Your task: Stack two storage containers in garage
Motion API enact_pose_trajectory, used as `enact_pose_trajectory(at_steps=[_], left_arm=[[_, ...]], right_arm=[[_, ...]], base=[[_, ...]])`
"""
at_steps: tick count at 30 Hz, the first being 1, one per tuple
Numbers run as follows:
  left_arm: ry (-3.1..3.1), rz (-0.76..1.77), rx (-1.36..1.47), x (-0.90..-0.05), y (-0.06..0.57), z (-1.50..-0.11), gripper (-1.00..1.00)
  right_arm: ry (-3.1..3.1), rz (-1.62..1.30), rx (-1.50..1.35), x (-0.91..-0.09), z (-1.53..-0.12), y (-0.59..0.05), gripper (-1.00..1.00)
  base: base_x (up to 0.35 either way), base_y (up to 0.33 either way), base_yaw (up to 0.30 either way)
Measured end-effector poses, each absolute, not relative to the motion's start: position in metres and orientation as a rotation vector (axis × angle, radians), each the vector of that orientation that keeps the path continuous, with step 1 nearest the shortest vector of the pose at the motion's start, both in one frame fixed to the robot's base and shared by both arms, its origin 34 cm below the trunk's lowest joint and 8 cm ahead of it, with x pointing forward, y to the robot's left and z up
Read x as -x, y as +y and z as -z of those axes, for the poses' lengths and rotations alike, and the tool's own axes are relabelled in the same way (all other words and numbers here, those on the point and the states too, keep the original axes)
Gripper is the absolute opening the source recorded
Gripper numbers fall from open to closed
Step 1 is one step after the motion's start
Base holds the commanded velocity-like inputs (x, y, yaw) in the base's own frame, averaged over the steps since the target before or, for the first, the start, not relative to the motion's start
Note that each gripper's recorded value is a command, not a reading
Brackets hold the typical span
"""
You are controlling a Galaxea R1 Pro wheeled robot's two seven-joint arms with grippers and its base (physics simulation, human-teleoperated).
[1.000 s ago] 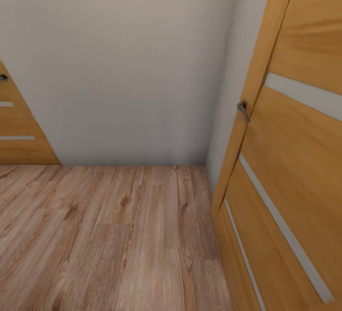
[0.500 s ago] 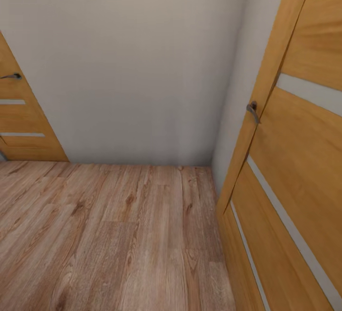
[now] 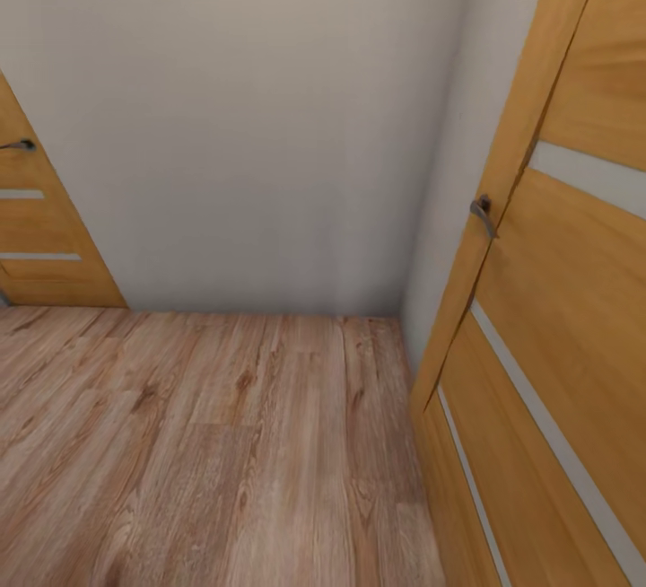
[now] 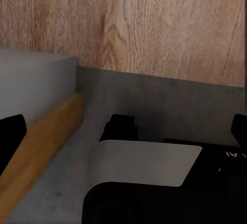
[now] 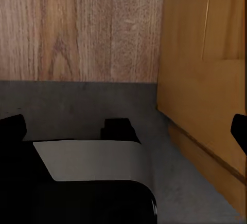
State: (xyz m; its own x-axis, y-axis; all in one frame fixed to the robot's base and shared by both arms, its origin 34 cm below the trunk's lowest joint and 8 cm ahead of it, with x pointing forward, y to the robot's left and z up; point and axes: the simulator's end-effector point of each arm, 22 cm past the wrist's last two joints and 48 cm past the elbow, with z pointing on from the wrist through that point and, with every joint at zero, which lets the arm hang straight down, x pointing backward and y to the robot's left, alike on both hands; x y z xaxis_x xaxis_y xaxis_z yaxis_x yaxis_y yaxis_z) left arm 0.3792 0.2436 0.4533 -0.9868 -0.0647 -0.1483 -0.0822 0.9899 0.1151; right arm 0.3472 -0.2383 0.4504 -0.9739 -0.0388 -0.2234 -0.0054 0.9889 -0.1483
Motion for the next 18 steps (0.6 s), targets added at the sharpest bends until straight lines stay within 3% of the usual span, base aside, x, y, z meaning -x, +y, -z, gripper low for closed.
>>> enact_pose_trajectory(at_steps=[10, 18], left_arm=[[2.99, -0.181, 0.111, -0.3791, 0.2439, -0.4533, 1.0], [2.992, -0.183, 0.111, -0.3782, 0.2443, -0.4527, 1.0]], right_arm=[[2.911, 0.214, 0.034, -0.3461, -0.4502, -0.2369, 1.0], [2.909, 0.215, 0.032, -0.3463, -0.4499, -0.2378, 1.0]], base=[[0.319, 0.0, 0.011], [0.322, 0.0, 0.206]])
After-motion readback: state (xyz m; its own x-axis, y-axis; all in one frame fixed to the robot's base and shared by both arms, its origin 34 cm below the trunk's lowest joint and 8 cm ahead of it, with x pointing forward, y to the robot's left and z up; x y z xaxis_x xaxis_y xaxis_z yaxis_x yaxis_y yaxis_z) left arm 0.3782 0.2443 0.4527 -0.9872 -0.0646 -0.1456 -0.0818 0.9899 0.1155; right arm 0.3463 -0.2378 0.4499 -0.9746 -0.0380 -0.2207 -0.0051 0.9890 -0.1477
